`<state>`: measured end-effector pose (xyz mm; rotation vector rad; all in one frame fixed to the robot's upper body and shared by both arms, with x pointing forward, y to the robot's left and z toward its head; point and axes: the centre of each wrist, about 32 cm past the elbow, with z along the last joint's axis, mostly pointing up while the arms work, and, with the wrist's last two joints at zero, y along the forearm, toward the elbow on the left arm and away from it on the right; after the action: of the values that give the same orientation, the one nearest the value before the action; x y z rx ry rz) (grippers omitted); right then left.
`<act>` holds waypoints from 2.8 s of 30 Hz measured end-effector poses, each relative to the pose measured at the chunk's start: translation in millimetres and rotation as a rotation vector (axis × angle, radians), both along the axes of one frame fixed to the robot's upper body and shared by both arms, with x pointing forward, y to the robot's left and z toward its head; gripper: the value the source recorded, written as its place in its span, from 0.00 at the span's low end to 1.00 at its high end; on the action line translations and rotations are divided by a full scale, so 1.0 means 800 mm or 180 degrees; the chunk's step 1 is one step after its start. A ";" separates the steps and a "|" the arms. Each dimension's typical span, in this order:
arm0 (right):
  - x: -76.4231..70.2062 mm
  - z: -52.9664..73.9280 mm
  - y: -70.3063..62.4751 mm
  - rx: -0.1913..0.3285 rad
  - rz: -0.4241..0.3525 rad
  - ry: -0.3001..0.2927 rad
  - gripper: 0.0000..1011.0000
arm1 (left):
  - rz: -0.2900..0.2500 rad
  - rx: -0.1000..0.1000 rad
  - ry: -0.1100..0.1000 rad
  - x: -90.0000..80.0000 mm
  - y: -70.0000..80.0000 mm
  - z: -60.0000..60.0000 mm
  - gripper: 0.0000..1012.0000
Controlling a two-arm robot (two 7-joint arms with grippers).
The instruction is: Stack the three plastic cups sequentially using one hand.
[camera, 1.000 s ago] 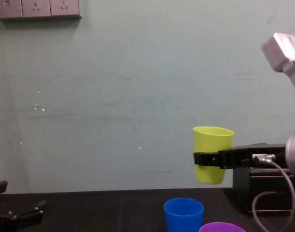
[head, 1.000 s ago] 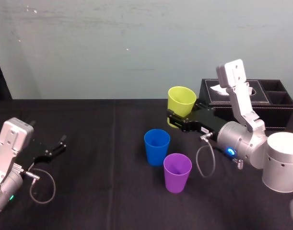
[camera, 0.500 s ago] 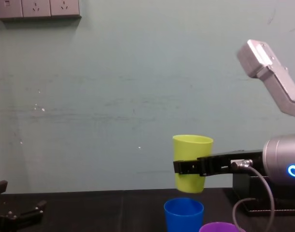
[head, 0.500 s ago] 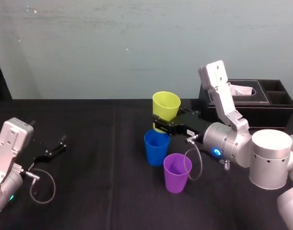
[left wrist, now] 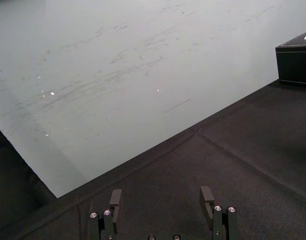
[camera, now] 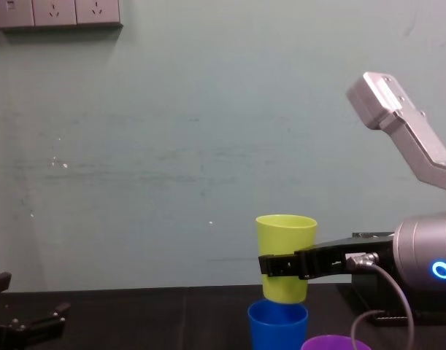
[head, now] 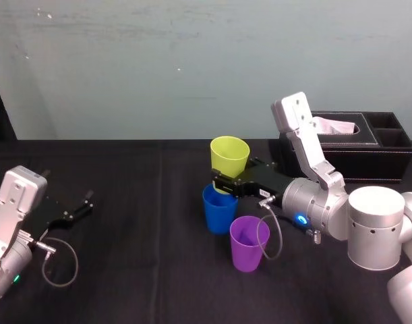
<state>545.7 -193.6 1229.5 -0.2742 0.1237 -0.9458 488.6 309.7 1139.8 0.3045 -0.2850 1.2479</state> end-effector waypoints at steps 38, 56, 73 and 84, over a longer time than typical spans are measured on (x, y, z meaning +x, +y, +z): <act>0.000 -0.016 0.011 -0.0106 0.0083 -0.0017 0.70 | 0.0000 0.0000 0.0000 0.000 0.000 0.000 0.99; 0.001 -0.022 0.012 -0.0118 0.0068 -0.0011 0.70 | 0.0000 0.0000 0.0000 0.000 0.000 0.000 0.99; 0.003 -0.023 0.012 -0.0125 0.0068 -0.0009 0.70 | 0.0000 0.0000 0.0000 0.000 0.000 0.000 0.99; 0.003 -0.023 0.012 -0.0123 0.0071 -0.0006 0.96 | 0.0000 0.0000 0.0000 0.000 0.000 0.000 0.99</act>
<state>548.1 -183.7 1210.9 -0.3096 0.1004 -0.9272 488.6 309.7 1139.8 0.3045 -0.2850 1.2479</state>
